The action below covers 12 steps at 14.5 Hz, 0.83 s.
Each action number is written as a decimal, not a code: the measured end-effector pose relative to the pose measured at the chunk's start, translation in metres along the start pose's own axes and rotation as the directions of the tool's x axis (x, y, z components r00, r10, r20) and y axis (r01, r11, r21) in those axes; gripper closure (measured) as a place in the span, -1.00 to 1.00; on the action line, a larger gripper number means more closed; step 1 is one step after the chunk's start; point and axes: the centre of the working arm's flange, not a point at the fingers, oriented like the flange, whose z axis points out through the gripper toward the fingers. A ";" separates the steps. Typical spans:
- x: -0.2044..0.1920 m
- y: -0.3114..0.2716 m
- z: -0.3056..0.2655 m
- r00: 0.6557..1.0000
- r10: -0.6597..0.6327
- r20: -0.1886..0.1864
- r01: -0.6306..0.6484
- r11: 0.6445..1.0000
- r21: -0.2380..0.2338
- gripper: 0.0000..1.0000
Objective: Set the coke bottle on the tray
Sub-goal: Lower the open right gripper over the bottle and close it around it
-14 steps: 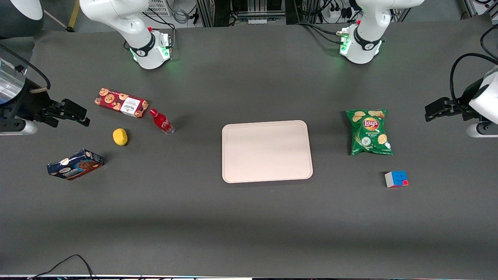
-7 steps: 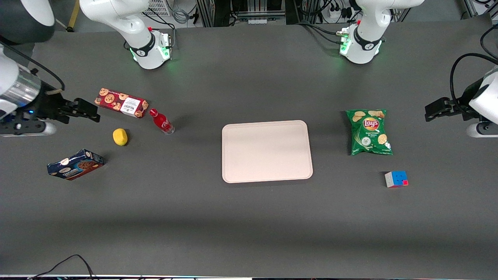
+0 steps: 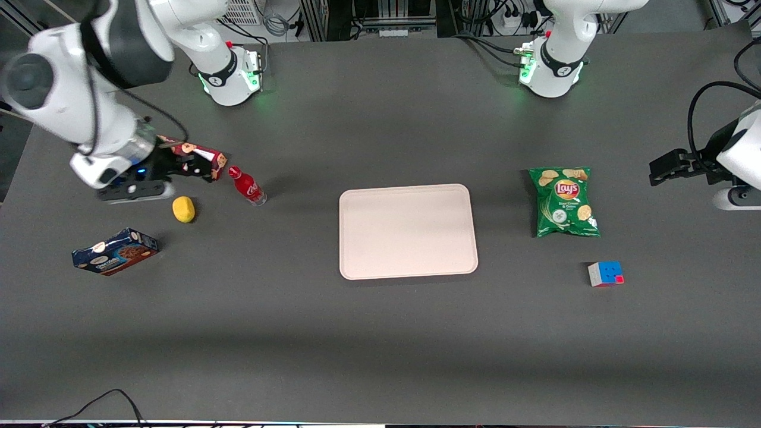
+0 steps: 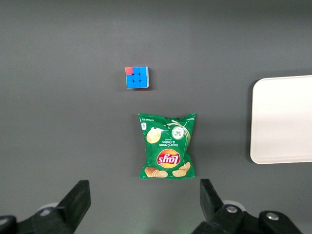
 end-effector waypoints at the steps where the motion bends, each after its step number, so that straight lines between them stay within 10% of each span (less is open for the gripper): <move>1: -0.017 -0.012 0.021 1.000 -0.008 -0.011 0.008 1.000 -0.006 -1.00; 12: -0.088 -0.012 0.139 0.998 -0.032 -0.062 0.030 0.999 -0.024 -1.00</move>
